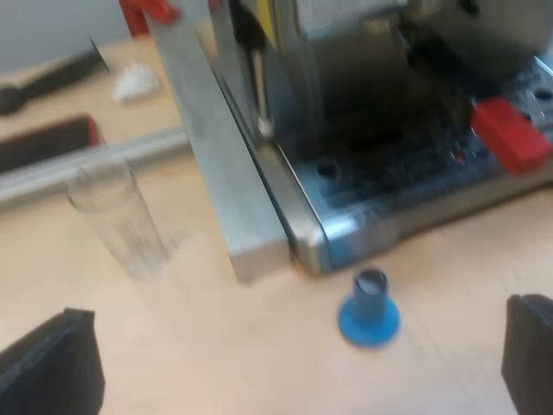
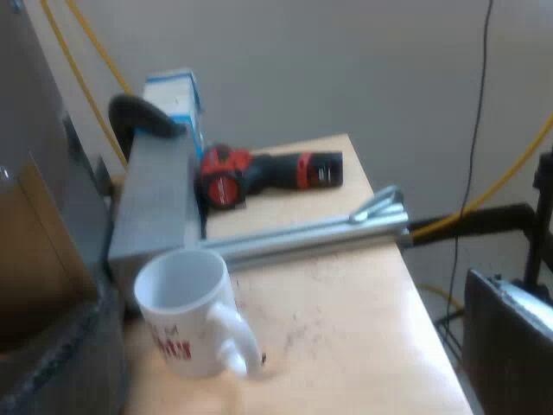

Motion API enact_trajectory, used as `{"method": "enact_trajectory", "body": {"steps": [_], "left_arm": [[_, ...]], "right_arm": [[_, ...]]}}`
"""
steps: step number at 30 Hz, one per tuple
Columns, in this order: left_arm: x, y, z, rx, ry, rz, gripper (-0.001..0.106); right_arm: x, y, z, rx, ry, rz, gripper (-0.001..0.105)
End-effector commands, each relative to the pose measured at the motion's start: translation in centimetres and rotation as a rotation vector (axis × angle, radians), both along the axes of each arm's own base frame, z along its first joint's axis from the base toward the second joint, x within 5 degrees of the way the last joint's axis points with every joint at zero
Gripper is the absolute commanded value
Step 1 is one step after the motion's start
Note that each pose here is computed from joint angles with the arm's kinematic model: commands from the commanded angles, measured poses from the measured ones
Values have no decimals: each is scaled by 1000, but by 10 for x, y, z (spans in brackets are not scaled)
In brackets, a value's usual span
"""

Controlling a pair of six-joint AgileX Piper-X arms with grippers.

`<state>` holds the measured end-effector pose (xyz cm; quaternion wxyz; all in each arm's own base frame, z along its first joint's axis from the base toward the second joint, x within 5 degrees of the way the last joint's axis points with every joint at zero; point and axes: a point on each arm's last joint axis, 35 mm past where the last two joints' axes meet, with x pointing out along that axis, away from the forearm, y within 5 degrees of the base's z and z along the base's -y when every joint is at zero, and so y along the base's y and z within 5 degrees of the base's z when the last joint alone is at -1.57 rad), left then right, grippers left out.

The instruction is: Put the handle in the coffee machine

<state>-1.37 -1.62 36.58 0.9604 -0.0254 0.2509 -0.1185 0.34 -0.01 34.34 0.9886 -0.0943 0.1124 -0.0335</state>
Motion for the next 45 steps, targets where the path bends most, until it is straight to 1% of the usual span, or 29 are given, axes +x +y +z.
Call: {"method": "enact_trajectory", "body": {"steps": [1, 2, 3, 4, 7, 9, 13, 15, 17, 18, 19, 20, 22, 23, 25, 27, 31, 34, 36, 37, 39, 41, 43, 45], "left_arm": [[-4, -1, -6, -9, 54, 6, 95], [-5, -1, -6, -10, 59, 6, 95], [-5, -1, -6, -11, 63, 6, 95], [-5, -1, -6, -11, 63, 6, 95], [-5, -1, -6, -11, 63, 6, 95], [-5, -1, -6, -12, 57, 2, 95], [-3, -1, -3, -4, 29, -4, 95], [-1, 0, 0, 18, -9, -15, 95], [2, 1, 7, 34, -84, -38, 95], [3, 1, 9, 31, -101, -46, 95], [6, 1, 11, 13, -124, -44, 95], [8, 2, 14, -20, -145, -25, 95], [13, 5, 15, -56, -166, 31, 95], [16, 6, 14, -62, -173, 62, 94], [20, 8, 11, -51, -177, 82, 93], [26, 9, 5, -37, -168, 99, 89], [40, 11, -17, -22, -104, 99, 72], [50, 11, -36, -3, -54, 112, 66], [55, 11, -46, -1, -32, 109, 66], [58, 11, -52, 0, -18, 108, 66], [61, 11, -60, 4, 1, 107, 66], [63, 11, -67, 10, 23, 105, 66], [66, 10, -75, 15, 45, 103, 66], [65, 11, -77, 15, 46, 107, 66]], "right_arm": [[2, 0, -7, -5, 57, 4, 81], [1, 0, -7, -4, 64, 4, 81], [-2, 0, -11, -1, 110, 0, 81], [-2, 1, -17, 12, 158, 26, 81], [-1, 1, -21, 15, 180, 28, 81], [-1, 1, -20, 14, 169, 28, 81], [1, 1, -14, 7, 112, 28, 81], [3, 1, -9, 2, 69, 28, 81], [4, 1, -6, 9, 40, 25, 81], [4, 1, -6, 7, 33, 26, 81], [5, 1, -5, 6, 17, 26, 81], [7, 0, -4, 4, -1, 26, 81], [10, 0, -7, -3, -1, 31, 81], [13, 0, -11, -4, 6, 36, 81], [15, 0, -14, -1, 14, 42, 81], [20, 0, -23, 4, 45, 57, 81], [30, -1, -45, -41, 119, 73, 81], [33, -1, -51, -41, 137, 75, 81], [35, -1, -56, -41, 153, 76, 81], [38, -2, -65, -56, 184, 88, 81], [40, -2, -70, -59, 199, 89, 81], [42, -2, -75, -74, 216, 96, 81], [44, -2, -83, -75, 238, 98, 81], [45, -2, -88, -73, 253, 99, 81]]}}
